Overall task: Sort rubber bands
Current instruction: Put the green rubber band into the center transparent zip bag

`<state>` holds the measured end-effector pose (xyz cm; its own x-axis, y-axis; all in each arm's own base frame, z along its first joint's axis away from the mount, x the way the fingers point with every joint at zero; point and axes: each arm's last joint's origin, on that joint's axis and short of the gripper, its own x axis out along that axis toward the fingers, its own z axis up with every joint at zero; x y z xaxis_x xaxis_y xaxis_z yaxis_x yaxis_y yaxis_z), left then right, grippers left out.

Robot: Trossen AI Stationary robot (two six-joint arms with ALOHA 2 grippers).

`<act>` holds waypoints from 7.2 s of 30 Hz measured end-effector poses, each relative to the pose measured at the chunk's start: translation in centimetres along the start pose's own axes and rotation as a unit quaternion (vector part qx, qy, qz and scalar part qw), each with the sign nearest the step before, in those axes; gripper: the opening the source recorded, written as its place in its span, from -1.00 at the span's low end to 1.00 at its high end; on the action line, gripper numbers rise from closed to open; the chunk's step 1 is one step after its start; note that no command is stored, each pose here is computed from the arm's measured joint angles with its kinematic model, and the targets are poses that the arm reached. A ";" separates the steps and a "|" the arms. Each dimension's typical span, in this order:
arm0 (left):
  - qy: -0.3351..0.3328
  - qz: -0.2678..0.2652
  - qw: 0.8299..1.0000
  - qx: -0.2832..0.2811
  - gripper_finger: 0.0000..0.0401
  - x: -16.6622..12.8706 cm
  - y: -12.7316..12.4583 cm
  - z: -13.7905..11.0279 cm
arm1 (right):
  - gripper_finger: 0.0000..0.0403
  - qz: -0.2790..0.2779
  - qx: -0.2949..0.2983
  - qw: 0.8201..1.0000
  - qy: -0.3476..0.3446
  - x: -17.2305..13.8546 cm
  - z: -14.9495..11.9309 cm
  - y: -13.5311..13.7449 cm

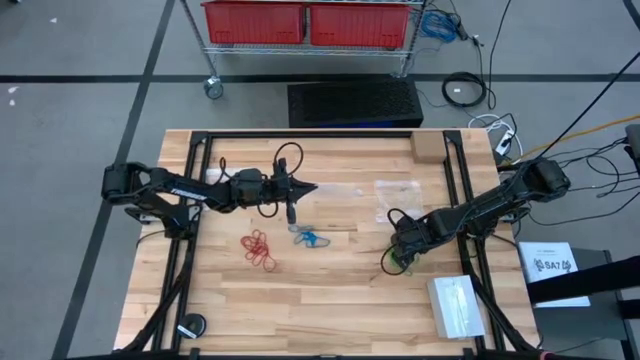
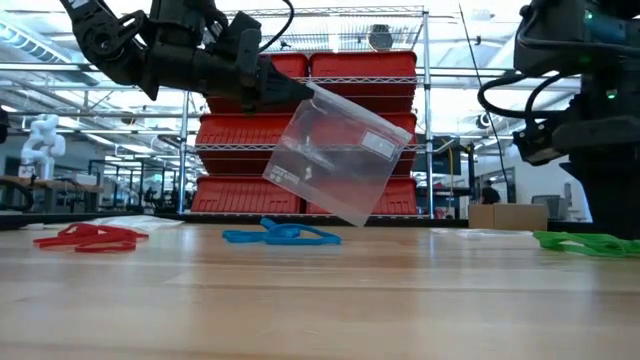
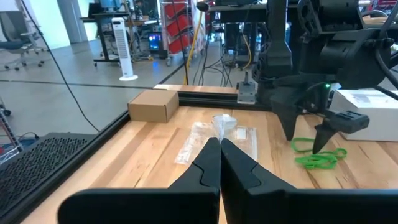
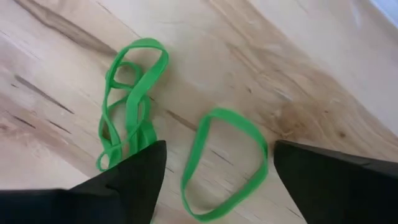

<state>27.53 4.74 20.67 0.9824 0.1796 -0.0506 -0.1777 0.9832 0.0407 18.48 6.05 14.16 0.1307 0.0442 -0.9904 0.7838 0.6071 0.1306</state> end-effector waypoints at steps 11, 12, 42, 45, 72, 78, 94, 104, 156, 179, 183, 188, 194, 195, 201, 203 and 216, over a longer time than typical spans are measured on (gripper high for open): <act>0.007 0.000 1.000 0.000 -1.00 0.0 0.0 -0.1 | -0.20 -0.046 0.005 0.999 0.011 1.3 0.0 0.0; 0.007 0.000 1.000 0.000 -1.00 0.0 0.0 -0.1 | -0.29 -0.047 0.004 0.999 0.012 1.3 0.0 0.0; -0.004 0.000 1.000 0.000 -1.00 0.0 0.0 0.1 | -1.00 -0.057 -0.141 0.860 -0.486 -15.4 11.6 8.6; -0.007 0.000 1.000 -0.001 -1.00 0.0 0.0 0.1 | -1.00 -0.060 -0.139 0.845 -0.513 -15.7 12.8 8.6; -0.037 0.013 0.999 -0.032 -1.00 0.0 0.1 0.7 | -1.00 -0.053 -0.214 0.844 -0.489 -12.4 14.4 10.9; -0.036 0.014 0.999 -0.033 -1.00 0.0 0.1 0.7 | -1.00 -0.051 -0.236 0.841 -0.483 -12.2 13.4 11.4; -0.033 0.005 0.999 -0.031 -1.00 0.0 0.1 0.6 | -1.00 -0.038 -0.212 0.876 -0.431 -11.6 14.7 9.8; -0.032 -0.008 0.999 -0.030 -1.00 0.0 0.0 0.6 | -0.72 0.040 -0.213 0.900 -0.378 -11.3 15.7 9.0; -0.077 -0.039 0.995 -0.048 -1.00 -0.8 0.8 0.5 | -0.37 0.020 -0.219 0.885 -0.410 -11.5 10.5 3.7; -0.088 -0.039 0.994 -0.051 -1.00 -0.7 0.7 0.9 | -0.67 0.055 -0.214 0.890 -0.399 -13.7 11.1 3.7; -0.074 -0.038 0.995 -0.052 -1.00 -0.7 0.6 0.6 | -0.39 0.041 -0.184 0.924 -0.333 -14.5 9.9 3.0; -0.067 -0.024 0.996 -0.047 -1.00 -0.6 0.8 0.5 | -0.09 0.081 -0.150 0.960 -0.222 -14.8 7.4 3.3; -0.067 -0.013 0.997 -0.041 -1.00 -0.7 1.3 0.5 | 0.05 0.089 -0.080 0.987 -0.103 -11.4 2.8 4.5; -0.067 -0.012 0.997 -0.041 -1.00 -0.7 1.3 0.5 | 0.05 0.086 -0.062 0.990 -0.089 -10.6 1.9 4.6; -0.067 -0.010 0.997 -0.041 -1.00 -0.7 1.5 0.5 | 0.06 0.056 0.032 0.997 -0.043 -6.8 -2.5 4.5; -0.068 -0.008 0.997 -0.039 -1.00 -0.7 1.6 0.5 | 0.06 0.045 0.050 0.997 -0.038 -5.7 -3.2 4.4; -0.068 -0.008 0.997 -0.040 -1.00 -0.7 1.8 0.5 | 0.06 -0.055 0.070 0.996 -0.014 -0.1 -3.3 5.4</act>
<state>26.59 6.34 21.27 0.9830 0.1624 0.0856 -0.1596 0.9864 -0.0383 20.74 11.96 14.85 0.0543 -0.0391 -0.9978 0.8709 0.4907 0.0282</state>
